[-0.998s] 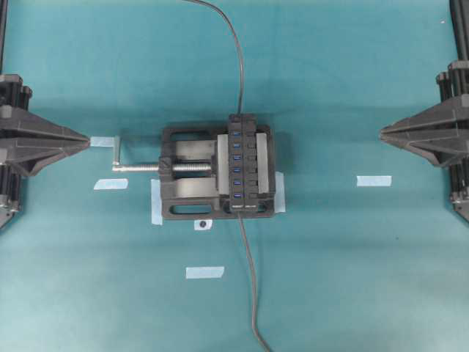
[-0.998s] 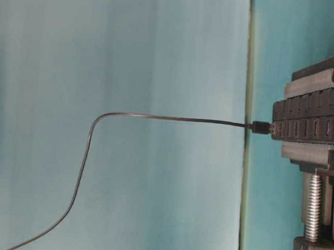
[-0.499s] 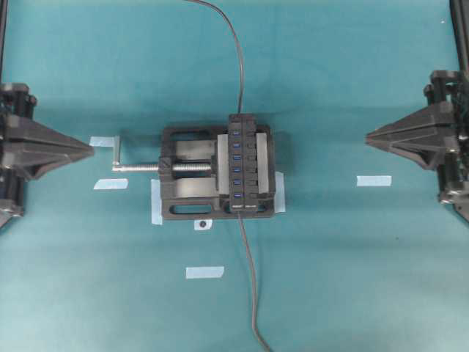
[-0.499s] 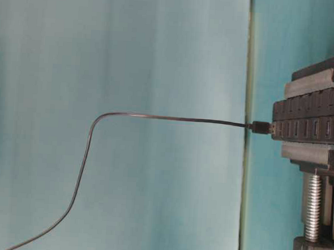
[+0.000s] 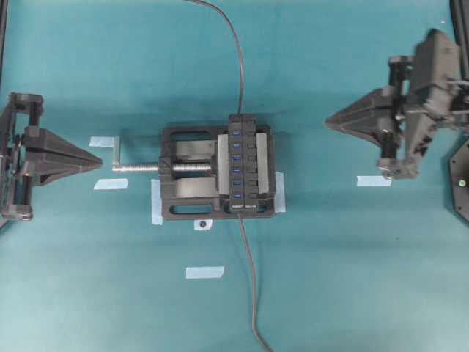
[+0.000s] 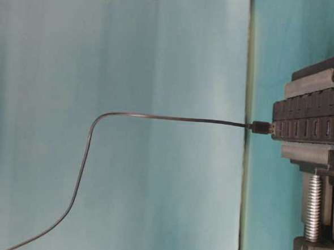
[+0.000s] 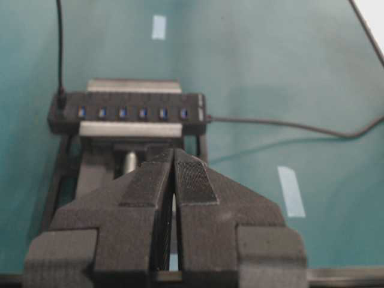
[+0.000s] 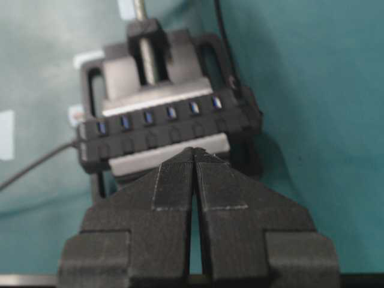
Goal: Insert the USB into the second port from the front of the fixed hub.
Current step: 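Move the right gripper over the end of the USB hub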
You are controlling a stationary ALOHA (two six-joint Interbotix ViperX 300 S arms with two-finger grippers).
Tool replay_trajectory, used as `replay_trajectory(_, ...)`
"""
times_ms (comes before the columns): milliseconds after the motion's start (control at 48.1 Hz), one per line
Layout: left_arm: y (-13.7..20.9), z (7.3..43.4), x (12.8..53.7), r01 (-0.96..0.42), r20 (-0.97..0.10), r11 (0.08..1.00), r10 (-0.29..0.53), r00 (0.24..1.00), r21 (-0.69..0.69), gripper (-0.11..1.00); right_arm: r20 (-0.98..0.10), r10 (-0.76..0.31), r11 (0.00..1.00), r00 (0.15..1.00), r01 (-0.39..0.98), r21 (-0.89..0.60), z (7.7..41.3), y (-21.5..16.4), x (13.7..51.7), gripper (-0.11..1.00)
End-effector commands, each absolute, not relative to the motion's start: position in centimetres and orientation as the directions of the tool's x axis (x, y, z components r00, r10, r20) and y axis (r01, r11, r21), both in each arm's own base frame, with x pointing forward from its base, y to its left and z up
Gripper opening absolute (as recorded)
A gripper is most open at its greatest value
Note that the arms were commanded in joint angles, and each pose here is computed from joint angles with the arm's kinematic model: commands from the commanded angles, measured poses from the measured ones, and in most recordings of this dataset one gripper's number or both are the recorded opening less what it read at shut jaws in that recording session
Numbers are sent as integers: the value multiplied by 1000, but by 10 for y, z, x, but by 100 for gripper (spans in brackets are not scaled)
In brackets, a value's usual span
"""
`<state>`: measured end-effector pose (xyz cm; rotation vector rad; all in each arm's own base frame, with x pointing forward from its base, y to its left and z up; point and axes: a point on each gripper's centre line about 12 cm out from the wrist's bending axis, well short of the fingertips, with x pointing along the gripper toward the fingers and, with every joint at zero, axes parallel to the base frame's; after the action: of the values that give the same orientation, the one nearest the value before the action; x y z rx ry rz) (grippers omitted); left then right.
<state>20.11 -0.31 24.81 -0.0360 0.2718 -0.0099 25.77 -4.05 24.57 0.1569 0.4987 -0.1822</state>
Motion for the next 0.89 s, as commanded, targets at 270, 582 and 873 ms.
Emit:
replay_trajectory(270,-3,259,201,3,-265,999,-14,964,-41,0,-540,-171,963,824,256,85,241,-59,286,3)
replay_trajectory(582,-3,259,201,3,-265,999,-14,964,-41,0,-626,-184,969,758,247,14,221,-73,321,3)
replay_trajectory(873,-3,259,201,3,-264,999,-14,964,-43,0,-693,-197,974,693,217,-59,203,-83,347,3)
